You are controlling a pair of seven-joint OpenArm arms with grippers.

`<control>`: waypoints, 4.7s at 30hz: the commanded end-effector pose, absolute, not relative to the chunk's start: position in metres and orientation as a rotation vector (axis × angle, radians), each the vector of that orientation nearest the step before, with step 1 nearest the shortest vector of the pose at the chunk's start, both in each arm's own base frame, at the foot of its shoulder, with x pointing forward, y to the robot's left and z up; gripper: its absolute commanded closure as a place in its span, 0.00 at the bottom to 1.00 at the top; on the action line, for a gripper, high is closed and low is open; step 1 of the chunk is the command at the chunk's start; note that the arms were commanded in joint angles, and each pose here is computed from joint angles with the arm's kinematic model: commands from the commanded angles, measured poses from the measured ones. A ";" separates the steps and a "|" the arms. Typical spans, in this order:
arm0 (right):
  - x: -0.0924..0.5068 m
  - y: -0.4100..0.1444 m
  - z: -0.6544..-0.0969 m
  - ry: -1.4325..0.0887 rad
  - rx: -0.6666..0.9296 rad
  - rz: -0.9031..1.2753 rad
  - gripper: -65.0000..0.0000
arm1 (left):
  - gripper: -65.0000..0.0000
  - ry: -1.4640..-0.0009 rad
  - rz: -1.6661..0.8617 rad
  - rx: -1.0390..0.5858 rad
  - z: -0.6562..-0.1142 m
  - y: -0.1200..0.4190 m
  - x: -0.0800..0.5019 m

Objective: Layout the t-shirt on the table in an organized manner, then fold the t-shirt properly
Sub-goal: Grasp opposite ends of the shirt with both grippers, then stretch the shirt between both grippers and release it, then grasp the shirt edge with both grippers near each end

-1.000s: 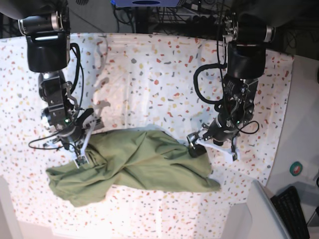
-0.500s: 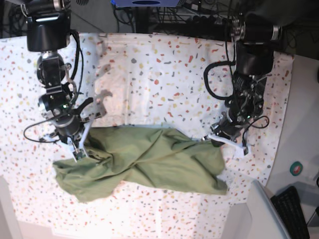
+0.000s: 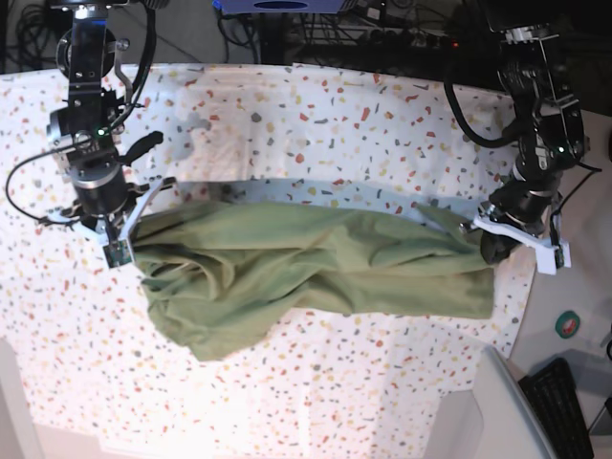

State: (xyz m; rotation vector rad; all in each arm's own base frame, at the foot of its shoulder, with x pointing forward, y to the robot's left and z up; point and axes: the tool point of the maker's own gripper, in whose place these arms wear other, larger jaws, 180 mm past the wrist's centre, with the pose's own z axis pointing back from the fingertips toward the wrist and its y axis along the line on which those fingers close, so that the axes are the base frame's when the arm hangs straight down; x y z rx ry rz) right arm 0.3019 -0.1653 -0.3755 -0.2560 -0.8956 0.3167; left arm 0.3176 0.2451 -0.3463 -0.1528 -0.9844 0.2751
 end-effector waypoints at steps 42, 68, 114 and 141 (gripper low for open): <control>0.388 -0.194 -0.431 -0.621 -0.256 0.257 1.00 | 1.00 -0.842 0.194 -0.205 -0.402 0.186 0.414; 0.302 -0.240 -0.443 -0.704 -0.004 -0.101 0.37 | 0.11 -0.972 0.238 -0.140 -0.395 0.268 0.331; 0.279 -0.163 -0.511 -0.540 0.312 0.133 1.00 | 0.11 -0.945 0.137 -0.228 -0.462 0.202 0.295; 0.279 -0.165 -0.511 -0.540 0.309 0.134 1.00 | 0.94 -0.804 -0.029 -0.049 -0.504 0.194 0.319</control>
